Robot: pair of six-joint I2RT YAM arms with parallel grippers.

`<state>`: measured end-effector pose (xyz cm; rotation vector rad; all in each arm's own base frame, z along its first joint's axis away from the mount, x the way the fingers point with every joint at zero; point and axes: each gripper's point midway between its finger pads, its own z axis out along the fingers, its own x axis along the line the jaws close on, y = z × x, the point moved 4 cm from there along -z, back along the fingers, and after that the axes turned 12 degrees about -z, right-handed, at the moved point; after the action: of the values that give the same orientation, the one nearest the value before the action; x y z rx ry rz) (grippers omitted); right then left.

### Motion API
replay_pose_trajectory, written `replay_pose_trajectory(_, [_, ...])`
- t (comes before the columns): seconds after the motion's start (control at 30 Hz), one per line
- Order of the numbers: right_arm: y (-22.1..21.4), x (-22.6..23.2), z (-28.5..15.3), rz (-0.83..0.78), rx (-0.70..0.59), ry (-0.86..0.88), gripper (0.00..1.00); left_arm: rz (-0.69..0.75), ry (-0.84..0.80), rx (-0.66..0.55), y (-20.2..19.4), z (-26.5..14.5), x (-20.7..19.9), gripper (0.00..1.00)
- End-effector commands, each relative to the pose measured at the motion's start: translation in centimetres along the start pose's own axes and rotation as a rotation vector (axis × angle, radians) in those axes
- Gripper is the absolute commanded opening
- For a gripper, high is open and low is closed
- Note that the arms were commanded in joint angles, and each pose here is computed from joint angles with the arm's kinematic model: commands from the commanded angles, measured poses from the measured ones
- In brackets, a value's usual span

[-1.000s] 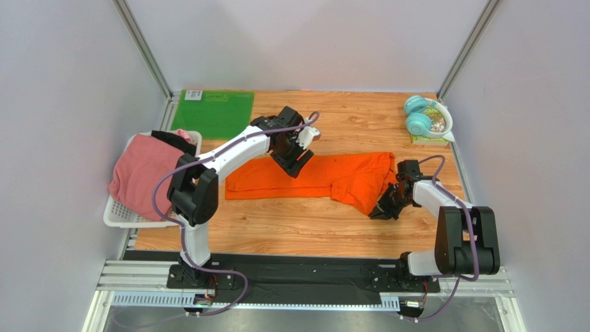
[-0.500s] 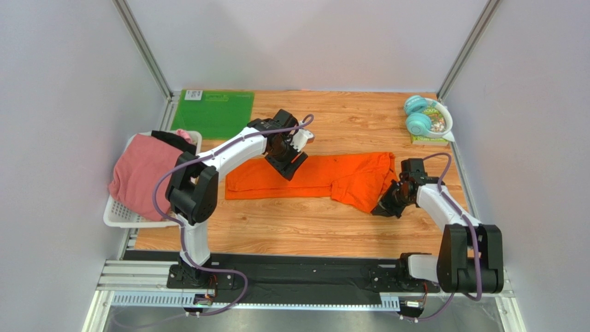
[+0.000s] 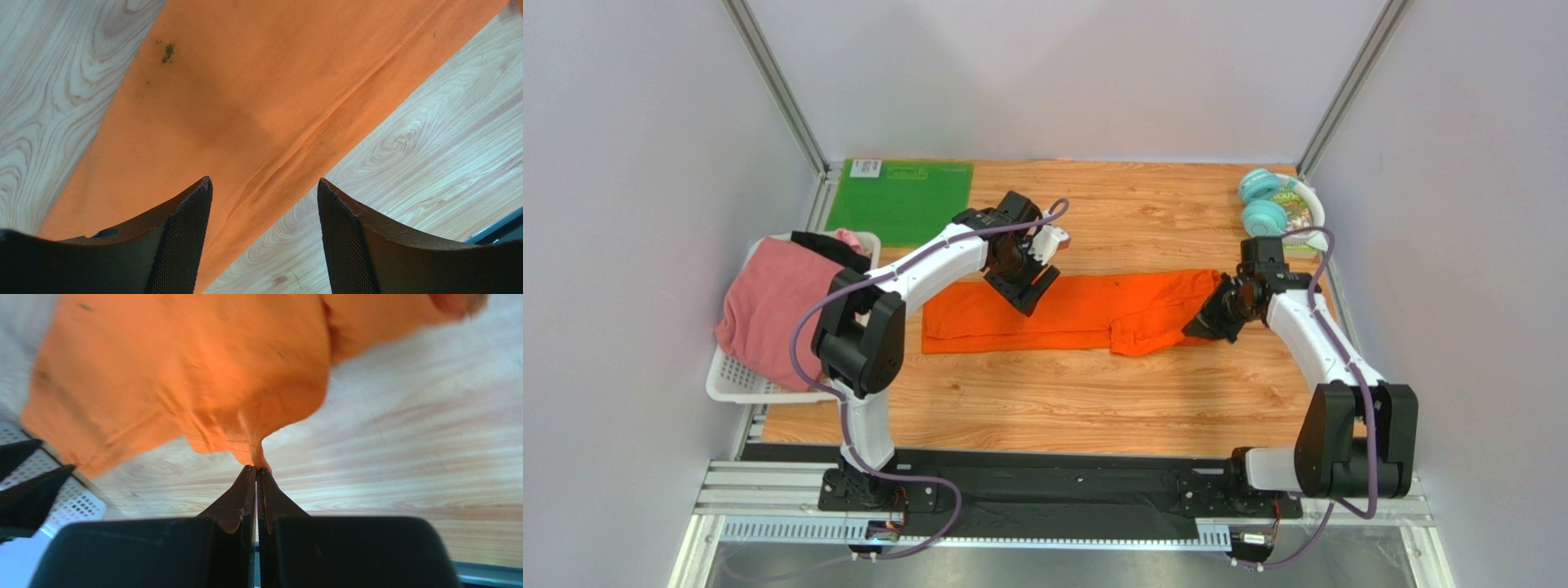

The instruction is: Fold and stack the t-shirts

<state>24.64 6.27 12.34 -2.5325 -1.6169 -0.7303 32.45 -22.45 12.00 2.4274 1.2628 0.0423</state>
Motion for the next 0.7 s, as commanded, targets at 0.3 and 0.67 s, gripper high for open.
replay_pose_trajectory(0.3, [8.2,4.6,0.5,-0.031,-0.058,0.058,0.02,0.040,0.018,-0.067,0.6,-2.2,0.0,0.70])
replay_pose_trajectory(0.67, [11.6,6.3,7.9,-0.041,0.063,0.049,0.08,0.035,-0.007,-0.071,0.7,-2.5,-0.5,0.70])
